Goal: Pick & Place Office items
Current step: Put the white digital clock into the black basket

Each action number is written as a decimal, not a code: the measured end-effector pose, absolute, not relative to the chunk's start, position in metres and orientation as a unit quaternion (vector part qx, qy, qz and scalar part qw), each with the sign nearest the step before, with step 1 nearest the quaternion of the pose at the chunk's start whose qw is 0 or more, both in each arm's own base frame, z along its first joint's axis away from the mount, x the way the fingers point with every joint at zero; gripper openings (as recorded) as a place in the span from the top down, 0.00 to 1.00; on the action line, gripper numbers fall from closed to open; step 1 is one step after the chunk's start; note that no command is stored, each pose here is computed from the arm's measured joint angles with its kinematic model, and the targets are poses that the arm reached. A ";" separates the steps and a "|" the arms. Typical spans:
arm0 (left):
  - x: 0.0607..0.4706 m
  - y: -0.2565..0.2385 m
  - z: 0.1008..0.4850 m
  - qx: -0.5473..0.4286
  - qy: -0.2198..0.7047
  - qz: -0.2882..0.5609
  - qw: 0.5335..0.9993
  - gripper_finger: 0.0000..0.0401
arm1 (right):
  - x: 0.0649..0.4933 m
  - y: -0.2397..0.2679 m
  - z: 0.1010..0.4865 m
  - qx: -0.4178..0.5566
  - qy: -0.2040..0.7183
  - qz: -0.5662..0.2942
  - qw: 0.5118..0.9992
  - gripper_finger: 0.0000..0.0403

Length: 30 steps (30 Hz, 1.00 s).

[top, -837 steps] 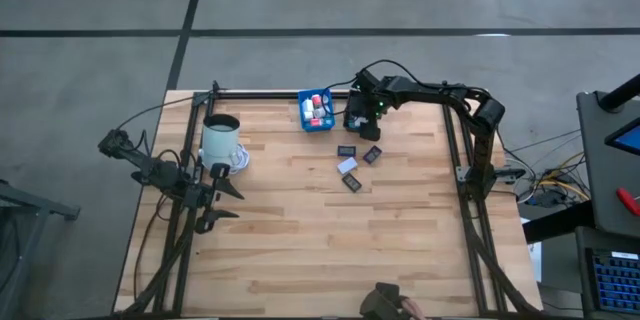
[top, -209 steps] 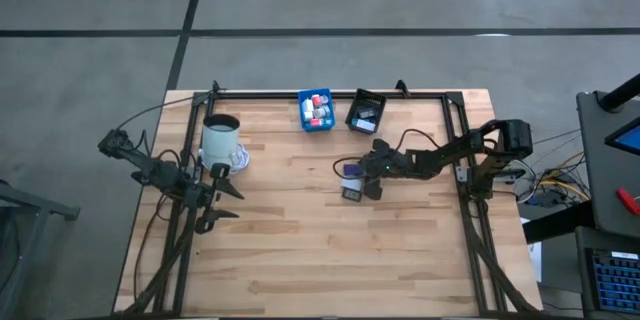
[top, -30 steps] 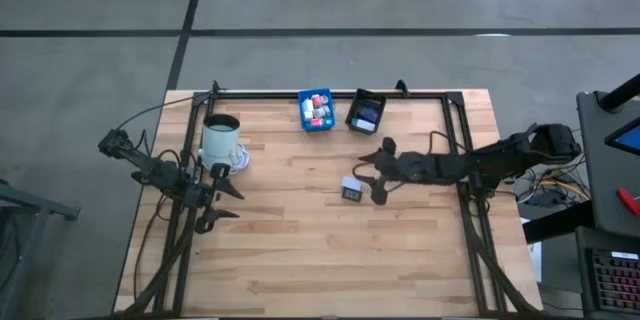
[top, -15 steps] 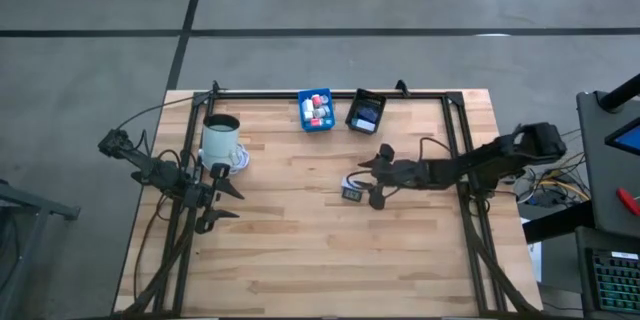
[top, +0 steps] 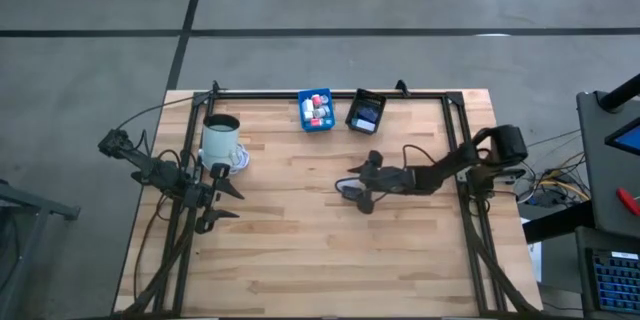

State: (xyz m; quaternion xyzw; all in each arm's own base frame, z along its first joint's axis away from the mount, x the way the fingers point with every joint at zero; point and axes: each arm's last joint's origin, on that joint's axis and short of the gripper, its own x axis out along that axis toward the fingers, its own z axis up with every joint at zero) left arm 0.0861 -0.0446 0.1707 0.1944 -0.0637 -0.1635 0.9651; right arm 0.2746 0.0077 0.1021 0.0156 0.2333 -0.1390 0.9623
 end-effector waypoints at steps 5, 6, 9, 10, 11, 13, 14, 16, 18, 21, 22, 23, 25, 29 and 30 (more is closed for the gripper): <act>0.086 -0.045 0.171 0.194 -0.064 -0.164 0.965 0.42 | 0.279 0.008 0.096 0.002 0.245 -0.137 0.960 0.39; 0.086 -0.045 0.171 0.195 -0.063 -0.163 0.965 0.42 | 0.279 0.008 0.096 0.002 0.245 -0.137 0.960 0.40; 0.086 -0.045 0.171 0.195 -0.063 -0.164 0.965 0.42 | 0.278 0.007 0.095 -0.001 0.253 -0.141 0.957 0.40; 0.086 -0.045 0.171 0.194 -0.064 -0.164 0.965 0.42 | 0.278 0.007 0.095 -0.004 0.255 -0.145 0.956 0.41; 0.086 -0.045 0.171 0.194 -0.064 -0.163 0.965 0.42 | 0.277 0.006 0.094 -0.006 0.258 -0.148 0.955 0.41; 0.086 -0.045 0.171 0.194 -0.063 -0.164 0.965 0.42 | 0.277 0.005 0.093 -0.007 0.263 -0.150 0.953 0.40; 0.086 -0.045 0.171 0.194 -0.064 -0.164 0.965 0.42 | 0.276 0.005 0.093 -0.005 0.265 -0.151 0.952 0.40; 0.086 -0.045 0.171 0.195 -0.063 -0.164 0.965 0.42 | 0.276 0.004 0.092 0.003 0.268 -0.156 0.951 0.40; 0.086 -0.045 0.171 0.195 -0.063 -0.164 0.965 0.42 | 0.275 0.004 0.091 0.009 0.272 -0.158 0.949 0.40; 0.086 -0.045 0.171 0.195 -0.063 -0.164 0.965 0.42 | 0.275 0.004 0.091 0.009 0.273 -0.158 0.949 0.40; 0.086 -0.045 0.171 0.195 -0.063 -0.164 0.965 0.42 | 0.275 0.004 0.091 0.009 0.274 -0.158 0.949 0.40; 0.086 -0.045 0.171 0.195 -0.063 -0.163 0.965 0.42 | 0.275 0.004 0.090 0.010 0.276 -0.158 0.948 0.40; 0.086 -0.045 0.171 0.195 -0.063 -0.164 0.965 0.42 | 0.274 0.004 0.090 0.011 0.281 -0.154 0.947 0.40; 0.086 -0.045 0.171 0.195 -0.063 -0.164 0.965 0.42 | 0.274 0.004 0.090 0.014 0.284 -0.147 0.947 0.40; 0.086 -0.045 0.171 0.195 -0.063 -0.164 0.965 0.42 | 0.274 0.005 0.090 0.014 0.285 -0.146 0.947 0.40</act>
